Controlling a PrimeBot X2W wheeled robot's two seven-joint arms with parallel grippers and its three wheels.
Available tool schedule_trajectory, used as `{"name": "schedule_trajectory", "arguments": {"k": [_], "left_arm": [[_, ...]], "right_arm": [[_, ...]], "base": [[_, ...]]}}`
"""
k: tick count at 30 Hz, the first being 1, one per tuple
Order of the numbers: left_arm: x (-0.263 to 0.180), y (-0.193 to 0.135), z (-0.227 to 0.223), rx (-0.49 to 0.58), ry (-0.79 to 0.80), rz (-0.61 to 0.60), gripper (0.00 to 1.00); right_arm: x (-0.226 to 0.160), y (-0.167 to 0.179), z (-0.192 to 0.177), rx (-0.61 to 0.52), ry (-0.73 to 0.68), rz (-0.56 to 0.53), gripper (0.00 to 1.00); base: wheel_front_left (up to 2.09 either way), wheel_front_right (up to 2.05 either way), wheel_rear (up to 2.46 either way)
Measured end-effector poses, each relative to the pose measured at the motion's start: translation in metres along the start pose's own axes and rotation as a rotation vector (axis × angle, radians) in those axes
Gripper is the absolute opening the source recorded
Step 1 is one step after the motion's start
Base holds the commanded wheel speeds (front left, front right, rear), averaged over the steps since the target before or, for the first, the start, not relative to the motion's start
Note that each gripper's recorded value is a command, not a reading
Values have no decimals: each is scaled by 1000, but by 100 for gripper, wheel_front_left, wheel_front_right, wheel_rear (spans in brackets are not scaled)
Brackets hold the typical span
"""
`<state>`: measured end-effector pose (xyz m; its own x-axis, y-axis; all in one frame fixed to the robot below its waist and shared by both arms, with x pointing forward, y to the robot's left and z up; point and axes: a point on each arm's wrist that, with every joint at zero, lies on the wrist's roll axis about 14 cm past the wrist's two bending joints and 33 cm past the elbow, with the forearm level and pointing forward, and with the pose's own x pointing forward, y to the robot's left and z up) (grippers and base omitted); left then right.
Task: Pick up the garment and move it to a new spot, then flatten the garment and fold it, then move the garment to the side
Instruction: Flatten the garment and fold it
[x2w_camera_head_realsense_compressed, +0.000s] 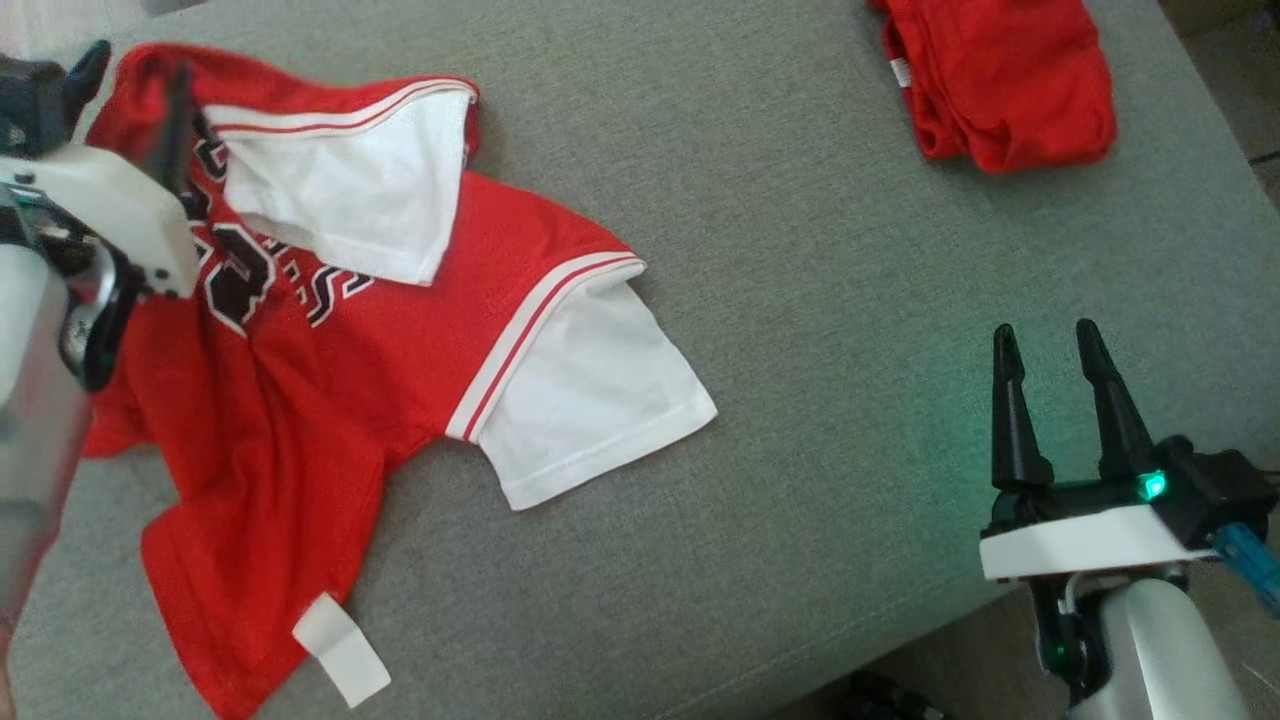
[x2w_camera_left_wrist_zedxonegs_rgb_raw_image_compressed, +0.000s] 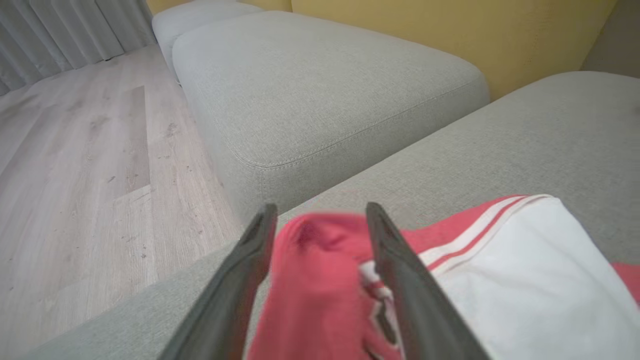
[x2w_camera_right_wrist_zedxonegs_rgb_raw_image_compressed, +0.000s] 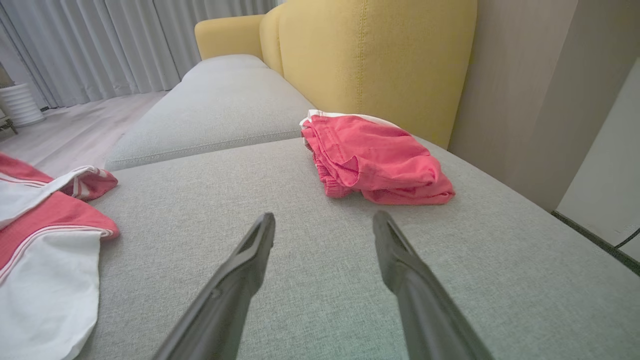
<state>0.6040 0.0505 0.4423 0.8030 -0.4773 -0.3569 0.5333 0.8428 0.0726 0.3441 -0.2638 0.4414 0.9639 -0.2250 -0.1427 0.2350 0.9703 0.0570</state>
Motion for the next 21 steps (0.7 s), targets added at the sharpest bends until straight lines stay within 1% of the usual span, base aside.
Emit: {"name": "schedule_trajectory", "arguments": {"k": [2,6,8,12,16,21], "left_arm": [[0,-6,0,-3,-4,-18,100],[-9,-3,13,-17,-71,-4,100],[-22,1,26,-50,-141,12,100],[-51,1,34,-115,-237,61,100],[-91,-11,18,-167,-272,109,100],[-152,-39,-26,-273,-248,168,100]], "right_arm": [[-1,-2,2,1,-5,-5,100],[-1,-5,5,5,-18,-12,100],[-2,-1,8,5,-29,2,100],[0,5,17,-9,-61,25,100],[-1,13,24,-22,-88,55,100],[-7,20,25,-37,-96,84,100]], "base": [[0,0,0],[0,0,0],[0,0,0],[0,0,0],[0,0,0],[0,0,0]]}}
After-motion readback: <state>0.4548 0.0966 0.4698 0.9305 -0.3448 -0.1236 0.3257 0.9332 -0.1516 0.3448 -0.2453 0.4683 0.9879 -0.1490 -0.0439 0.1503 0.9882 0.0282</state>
